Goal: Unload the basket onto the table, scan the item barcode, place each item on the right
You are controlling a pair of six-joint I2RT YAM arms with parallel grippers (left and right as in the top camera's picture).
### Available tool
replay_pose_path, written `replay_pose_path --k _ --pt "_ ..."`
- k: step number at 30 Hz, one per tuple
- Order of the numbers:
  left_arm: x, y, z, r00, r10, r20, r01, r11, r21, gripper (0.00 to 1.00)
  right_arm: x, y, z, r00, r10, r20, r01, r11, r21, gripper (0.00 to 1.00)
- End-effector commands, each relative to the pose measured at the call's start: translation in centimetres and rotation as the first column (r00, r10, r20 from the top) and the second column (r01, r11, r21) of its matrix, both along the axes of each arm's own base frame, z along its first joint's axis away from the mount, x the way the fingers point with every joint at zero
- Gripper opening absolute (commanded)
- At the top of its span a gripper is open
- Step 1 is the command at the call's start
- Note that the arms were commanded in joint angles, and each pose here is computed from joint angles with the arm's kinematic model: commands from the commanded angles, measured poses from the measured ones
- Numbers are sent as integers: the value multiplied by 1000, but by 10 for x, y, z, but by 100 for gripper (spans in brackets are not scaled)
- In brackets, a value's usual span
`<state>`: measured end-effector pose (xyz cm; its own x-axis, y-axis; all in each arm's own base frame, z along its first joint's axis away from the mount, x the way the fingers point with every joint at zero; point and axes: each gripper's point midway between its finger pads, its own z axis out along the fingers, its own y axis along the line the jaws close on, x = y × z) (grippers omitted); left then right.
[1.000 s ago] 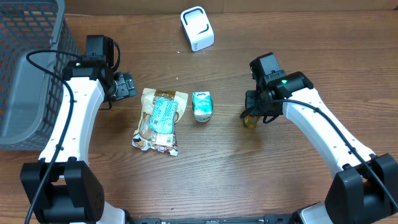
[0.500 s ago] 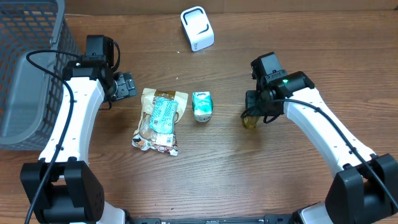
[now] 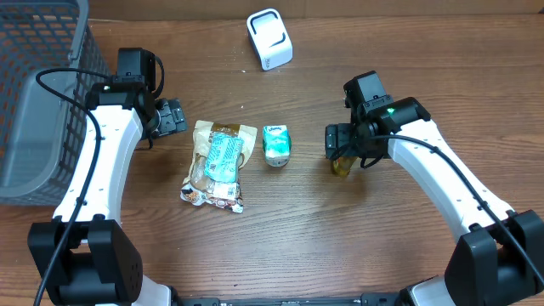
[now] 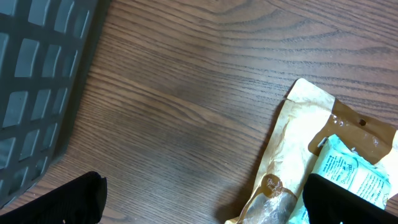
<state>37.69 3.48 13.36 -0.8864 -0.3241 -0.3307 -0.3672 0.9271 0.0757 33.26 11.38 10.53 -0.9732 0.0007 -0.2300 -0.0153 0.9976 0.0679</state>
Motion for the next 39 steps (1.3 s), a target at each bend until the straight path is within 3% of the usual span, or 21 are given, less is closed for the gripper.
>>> replay_pose_path --k 1,5,11,15,18,22,31,39 --pt "4 0 6 1000 -18 17 18 1000 8 100 7 1 9 1000 -2 31 1 1000 11 99" --pt "4 0 6 1000 -18 17 18 1000 8 100 21 -3 26 995 -14 100 16 1000 -13 95" --pt "4 0 6 1000 -18 17 18 1000 8 100 38 8 95 978 -16 209 9 999 34 88" --pt "4 0 6 1000 -18 17 18 1000 8 100 34 33 123 973 32 231 -57 993 102 72" --pt "4 0 6 1000 -18 17 18 1000 8 100 24 61 123 973 91 213 -130 976 175 54" --pt "4 0 6 1000 -18 17 18 1000 8 99 13 87 115 969 154 191 -196 955 223 39" --pt "4 0 6 1000 -18 17 18 1000 8 99 -10 137 82 940 276 200 -319 919 232 40" --pt "4 0 6 1000 -18 17 18 1000 8 100 -10 163 42 907 321 273 -378 906 189 41"
